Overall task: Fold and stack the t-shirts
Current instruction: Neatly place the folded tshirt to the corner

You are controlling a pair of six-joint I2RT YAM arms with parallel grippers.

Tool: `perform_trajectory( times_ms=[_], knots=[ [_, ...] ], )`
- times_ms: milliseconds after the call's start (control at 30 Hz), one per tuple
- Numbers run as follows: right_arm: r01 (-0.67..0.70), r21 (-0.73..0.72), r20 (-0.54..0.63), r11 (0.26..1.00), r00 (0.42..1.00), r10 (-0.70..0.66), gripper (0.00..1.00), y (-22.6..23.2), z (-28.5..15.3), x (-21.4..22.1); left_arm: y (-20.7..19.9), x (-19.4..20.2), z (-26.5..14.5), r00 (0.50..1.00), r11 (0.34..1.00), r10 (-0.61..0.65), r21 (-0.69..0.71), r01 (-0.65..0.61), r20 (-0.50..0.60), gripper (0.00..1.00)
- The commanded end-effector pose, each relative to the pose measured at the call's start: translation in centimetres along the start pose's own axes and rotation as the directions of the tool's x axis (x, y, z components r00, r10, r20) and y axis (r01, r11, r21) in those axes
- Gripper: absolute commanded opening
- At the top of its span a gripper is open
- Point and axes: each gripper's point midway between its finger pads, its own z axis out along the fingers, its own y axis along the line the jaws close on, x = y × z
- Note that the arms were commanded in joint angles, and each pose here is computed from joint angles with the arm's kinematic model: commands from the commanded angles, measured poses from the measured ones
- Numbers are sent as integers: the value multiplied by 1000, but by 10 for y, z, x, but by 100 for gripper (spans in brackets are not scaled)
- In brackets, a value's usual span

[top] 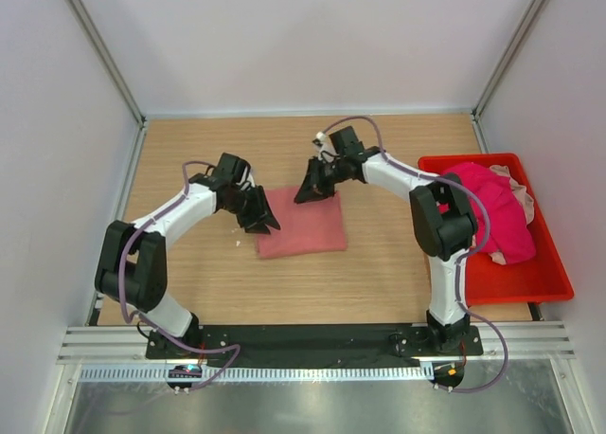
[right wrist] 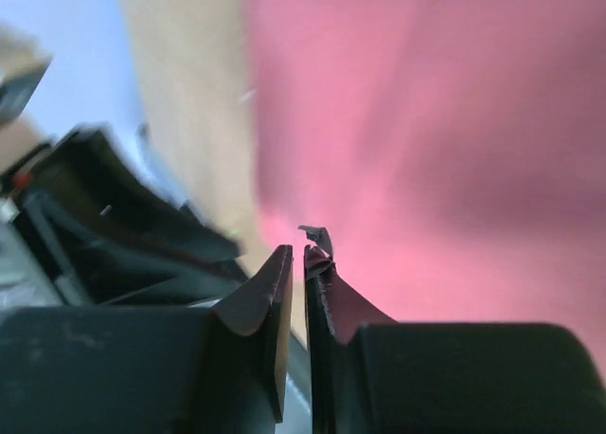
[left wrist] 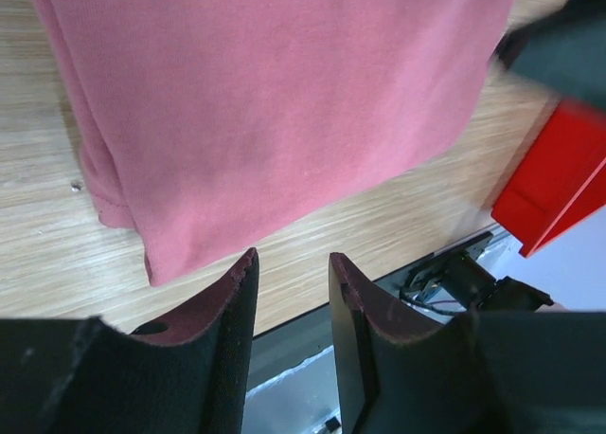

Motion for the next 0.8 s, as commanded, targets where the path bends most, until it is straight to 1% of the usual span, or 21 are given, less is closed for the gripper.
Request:
perform_trajectory(
  times_ms=[0,33,100,133,167,200,267,333,400,500,600,667,700,733,767],
  knots=[
    [55,-181,-132,982,988,-79,18,61,16,46,-2,-16,-5,999,1000,6,6,-6,41,36],
    [51,-200,-146,978,986,-82,18,59,23,54,2,-19,-1,999,1000,2,-7,-1,39,36],
    [5,-242,-207,970,977,-57,13,59,32,69,8,-24,4,999,1000,-9,-8,9,32,36],
    [-21,-235,-231,972,972,-34,10,49,36,78,10,-25,8,1000,1000,-15,-11,15,22,36],
    [-28,-238,-234,971,972,-30,3,44,39,81,17,-25,19,1000,999,-25,-24,25,3,36],
    [-38,-229,-240,973,971,-19,2,36,41,85,20,-25,24,1000,999,-23,-30,23,-6,36],
    [-65,-195,-272,979,962,9,1,12,46,103,34,-23,39,999,997,-35,-68,32,-38,35],
    [-104,-156,-281,982,958,57,1,-15,51,115,44,-24,44,999,994,-24,-104,20,-37,33],
    [-129,-156,-287,979,955,81,1,-22,50,121,44,-24,41,999,994,-17,-109,14,-29,33],
    [-106,-179,-261,978,964,56,1,-10,40,113,37,-25,27,1000,995,0,-102,-1,-6,34],
    [-62,-206,-200,977,980,20,2,9,21,91,26,-26,10,1000,996,21,-84,-20,22,34],
    [-56,-190,-151,980,988,27,9,9,6,72,23,-24,3,999,996,26,-84,-23,32,34],
    [-37,-149,-124,988,992,19,14,3,1,63,22,-23,-2,999,996,29,-83,-26,40,34],
    [6,-41,-78,999,997,-9,22,-9,-9,49,18,-21,-12,998,997,34,-76,-30,52,35],
    [39,38,-41,998,998,-38,28,-17,-17,37,17,-21,-18,997,996,45,-80,-39,69,35]
  ],
)
